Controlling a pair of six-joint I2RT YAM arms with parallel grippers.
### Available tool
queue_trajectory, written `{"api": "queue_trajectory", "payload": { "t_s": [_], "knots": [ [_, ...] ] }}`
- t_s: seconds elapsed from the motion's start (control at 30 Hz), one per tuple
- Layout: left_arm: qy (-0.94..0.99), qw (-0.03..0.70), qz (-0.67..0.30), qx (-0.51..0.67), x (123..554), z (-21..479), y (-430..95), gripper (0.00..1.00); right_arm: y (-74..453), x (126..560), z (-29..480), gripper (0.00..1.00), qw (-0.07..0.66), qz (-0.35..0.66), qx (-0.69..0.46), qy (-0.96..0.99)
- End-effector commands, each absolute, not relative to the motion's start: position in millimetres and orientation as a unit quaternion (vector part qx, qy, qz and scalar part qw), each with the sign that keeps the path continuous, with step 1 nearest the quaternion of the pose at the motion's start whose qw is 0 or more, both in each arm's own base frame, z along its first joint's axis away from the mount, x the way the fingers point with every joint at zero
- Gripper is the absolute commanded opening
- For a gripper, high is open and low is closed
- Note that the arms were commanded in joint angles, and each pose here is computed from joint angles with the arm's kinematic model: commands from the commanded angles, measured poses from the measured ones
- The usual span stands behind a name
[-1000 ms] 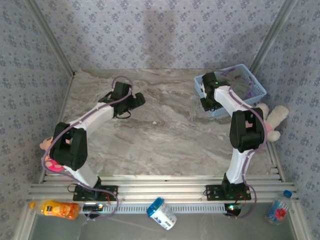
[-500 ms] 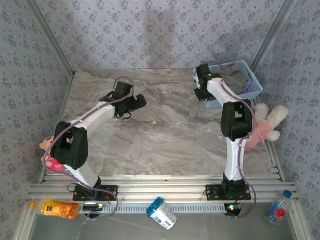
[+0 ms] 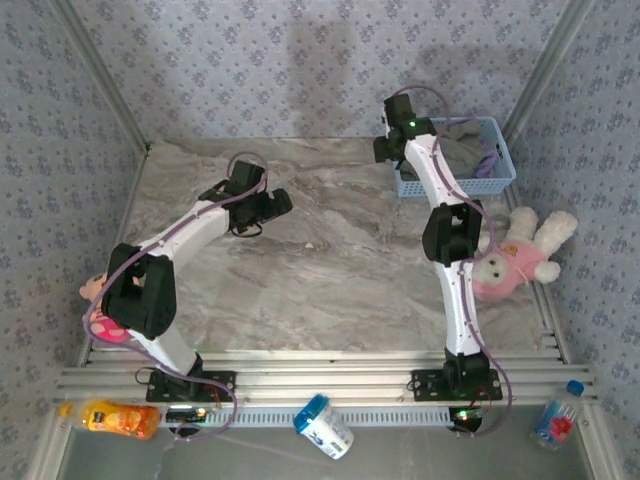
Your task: Fold and stack the mixed laundry pile
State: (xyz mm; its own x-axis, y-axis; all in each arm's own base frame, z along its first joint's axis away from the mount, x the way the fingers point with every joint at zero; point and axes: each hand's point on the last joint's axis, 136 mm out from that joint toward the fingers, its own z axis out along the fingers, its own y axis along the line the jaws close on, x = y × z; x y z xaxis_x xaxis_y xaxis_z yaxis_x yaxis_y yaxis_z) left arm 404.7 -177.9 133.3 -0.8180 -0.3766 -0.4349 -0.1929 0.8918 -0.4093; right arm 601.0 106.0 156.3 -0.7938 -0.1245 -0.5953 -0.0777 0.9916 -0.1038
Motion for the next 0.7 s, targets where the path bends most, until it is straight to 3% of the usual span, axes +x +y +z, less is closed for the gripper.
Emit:
{"api": "queue_trajectory", "payload": {
  "t_s": [0.0, 0.2, 0.5, 0.67],
  "knots": [
    [0.932, 0.269, -0.193, -0.146, 405, 151, -185, 1.00, 80, 588, 194, 0.84, 0.334, -0.015, 0.031, 0.942],
    [0.933, 0.270, -0.191, -0.141, 404, 153, -184, 1.00, 8, 585, 183, 1.00, 0.322, 0.008, 0.167, 0.932],
    [0.942, 0.259, -0.178, -0.120, 400, 152, -183, 1.00, -32, 610, 137, 1.00, 0.304, 0.087, 0.288, 0.904],
    [0.944, 0.256, -0.172, -0.121, 395, 148, -179, 1.00, -35, 616, 117, 0.91, 0.290, 0.091, 0.315, 0.899]
  ]
}}
